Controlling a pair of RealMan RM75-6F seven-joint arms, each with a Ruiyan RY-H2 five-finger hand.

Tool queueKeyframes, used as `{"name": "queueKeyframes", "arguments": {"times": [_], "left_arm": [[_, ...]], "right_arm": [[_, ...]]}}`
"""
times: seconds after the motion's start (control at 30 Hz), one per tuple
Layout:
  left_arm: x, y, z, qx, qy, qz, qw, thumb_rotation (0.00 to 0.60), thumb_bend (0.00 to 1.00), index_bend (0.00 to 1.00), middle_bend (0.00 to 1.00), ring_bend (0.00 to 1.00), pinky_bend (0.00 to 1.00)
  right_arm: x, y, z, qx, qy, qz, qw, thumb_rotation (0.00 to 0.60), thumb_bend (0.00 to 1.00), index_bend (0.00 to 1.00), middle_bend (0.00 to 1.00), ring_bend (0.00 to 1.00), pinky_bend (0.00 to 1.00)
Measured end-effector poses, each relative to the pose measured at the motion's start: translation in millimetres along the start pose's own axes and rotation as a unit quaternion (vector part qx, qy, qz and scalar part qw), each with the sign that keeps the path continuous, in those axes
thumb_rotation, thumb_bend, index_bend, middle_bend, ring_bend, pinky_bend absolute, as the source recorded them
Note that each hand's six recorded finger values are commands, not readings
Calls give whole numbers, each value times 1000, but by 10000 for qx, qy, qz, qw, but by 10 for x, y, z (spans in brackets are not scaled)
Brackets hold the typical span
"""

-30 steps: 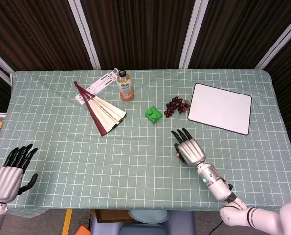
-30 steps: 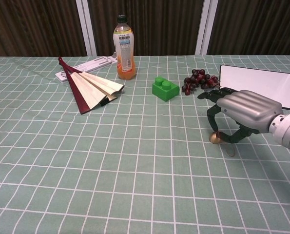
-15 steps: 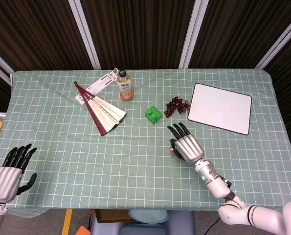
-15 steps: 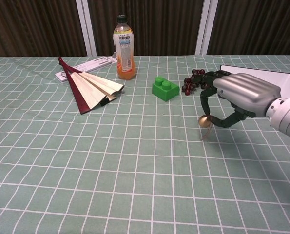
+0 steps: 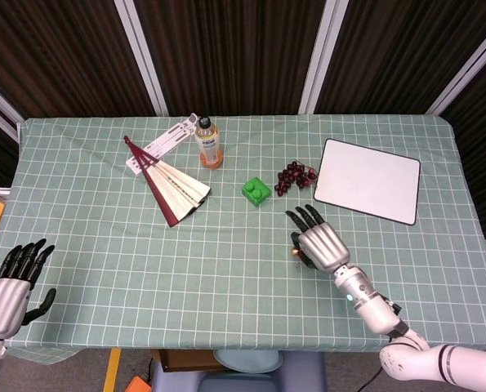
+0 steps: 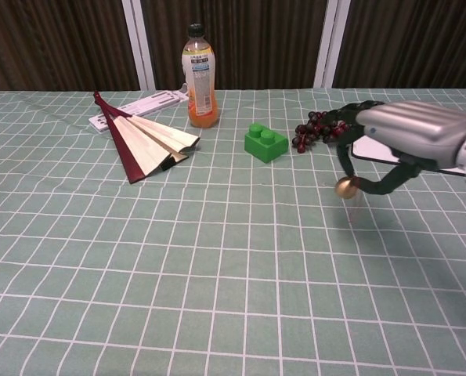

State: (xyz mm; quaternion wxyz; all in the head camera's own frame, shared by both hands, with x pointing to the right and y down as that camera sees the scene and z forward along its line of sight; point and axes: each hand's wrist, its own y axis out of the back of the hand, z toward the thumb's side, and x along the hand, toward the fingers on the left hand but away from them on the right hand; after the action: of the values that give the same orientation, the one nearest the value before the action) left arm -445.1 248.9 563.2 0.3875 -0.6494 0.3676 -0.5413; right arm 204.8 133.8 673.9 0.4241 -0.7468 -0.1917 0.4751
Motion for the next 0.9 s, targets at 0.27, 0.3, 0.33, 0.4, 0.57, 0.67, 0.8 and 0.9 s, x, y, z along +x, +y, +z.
{"name": "queueKeyframes", "arguments": {"times": [0.27,0.3,0.33,0.4,0.57,0.67,0.8,0.9], "left_arm": [[-15,-28,12,-32,-42,-82,10000,600,419,21,0,0,79],[-15,-20,8,-33,-32,-72,10000,600,419,21,0,0,80],[-15,-14,9,-28,-31,-58,10000,600,418,21,0,0,80],[-15,0,23,-21,-52,-18,10000,600,418,22,0,0,80],[-15,-19,56,-5,-123,-31,9999,600,419,22,0,0,80],[-8,-40,35,1,-98,-81,9999,600,419,22,0,0,80],[-1,-41,35,-14,-96,-85,9999,600,419,22,0,0,80],[-4,-40,56,-17,-131,-77,9999,600,418,22,0,0,80]], "right_arm": [[186,-32,-36,266,46,153,9995,600,565,811,181,0,0],[236,30,-79,295,14,88,9995,600,565,811,183,0,0],[251,72,-98,294,1,41,9996,600,566,811,183,0,0],[219,107,-74,227,34,-16,9997,600,566,811,183,0,0],[43,-13,106,87,173,15,9998,600,568,811,183,0,0],[101,-64,62,206,135,48,9997,600,568,811,184,0,0],[202,-107,-68,307,24,83,9995,600,568,811,183,0,0],[166,-163,-76,320,20,146,9994,600,568,803,183,0,0]]}}
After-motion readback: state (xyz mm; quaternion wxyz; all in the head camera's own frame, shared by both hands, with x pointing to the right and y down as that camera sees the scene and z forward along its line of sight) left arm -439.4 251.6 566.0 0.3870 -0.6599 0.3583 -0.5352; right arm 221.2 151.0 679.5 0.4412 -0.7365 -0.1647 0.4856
